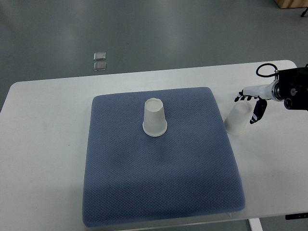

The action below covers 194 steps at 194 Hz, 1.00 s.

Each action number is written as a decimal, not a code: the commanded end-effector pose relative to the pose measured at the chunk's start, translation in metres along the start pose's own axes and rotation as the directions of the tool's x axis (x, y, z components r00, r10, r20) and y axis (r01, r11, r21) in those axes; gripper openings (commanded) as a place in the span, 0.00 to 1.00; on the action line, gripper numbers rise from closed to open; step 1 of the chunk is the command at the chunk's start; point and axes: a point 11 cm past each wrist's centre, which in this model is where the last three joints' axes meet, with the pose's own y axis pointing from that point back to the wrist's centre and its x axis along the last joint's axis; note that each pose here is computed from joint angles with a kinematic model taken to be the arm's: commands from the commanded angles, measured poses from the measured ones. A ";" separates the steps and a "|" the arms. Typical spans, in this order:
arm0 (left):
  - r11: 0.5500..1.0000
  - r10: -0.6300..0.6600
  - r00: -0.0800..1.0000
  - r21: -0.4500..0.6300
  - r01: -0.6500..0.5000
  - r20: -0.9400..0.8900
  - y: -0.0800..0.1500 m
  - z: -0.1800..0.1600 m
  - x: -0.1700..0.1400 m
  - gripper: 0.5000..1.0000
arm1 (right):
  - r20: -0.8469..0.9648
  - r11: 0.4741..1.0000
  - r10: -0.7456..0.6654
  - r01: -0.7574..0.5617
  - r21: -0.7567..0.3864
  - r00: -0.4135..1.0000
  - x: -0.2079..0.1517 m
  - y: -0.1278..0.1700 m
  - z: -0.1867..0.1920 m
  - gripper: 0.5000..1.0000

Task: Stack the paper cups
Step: 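Lower the right hand onto the white cup beside the pad and grasp it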

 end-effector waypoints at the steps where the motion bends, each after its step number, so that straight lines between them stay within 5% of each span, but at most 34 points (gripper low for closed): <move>1: 1.000 0.000 1.000 0.000 0.000 0.000 0.000 -0.001 0.000 1.00 | -0.001 1.000 0.005 -0.005 -0.004 1.000 0.000 -0.001 0.001 0.70; 100: 1.000 0.000 1.000 -0.001 0.000 0.000 0.000 0.000 0.000 1.00 | 0.003 1.000 0.006 -0.006 -0.012 1.000 -0.006 -0.006 0.005 0.59; 194: 1.000 0.000 1.000 -0.001 0.000 -0.002 0.000 -0.001 0.000 1.00 | 0.013 1.000 0.020 -0.020 0.023 1.000 0.000 -0.009 -0.011 0.59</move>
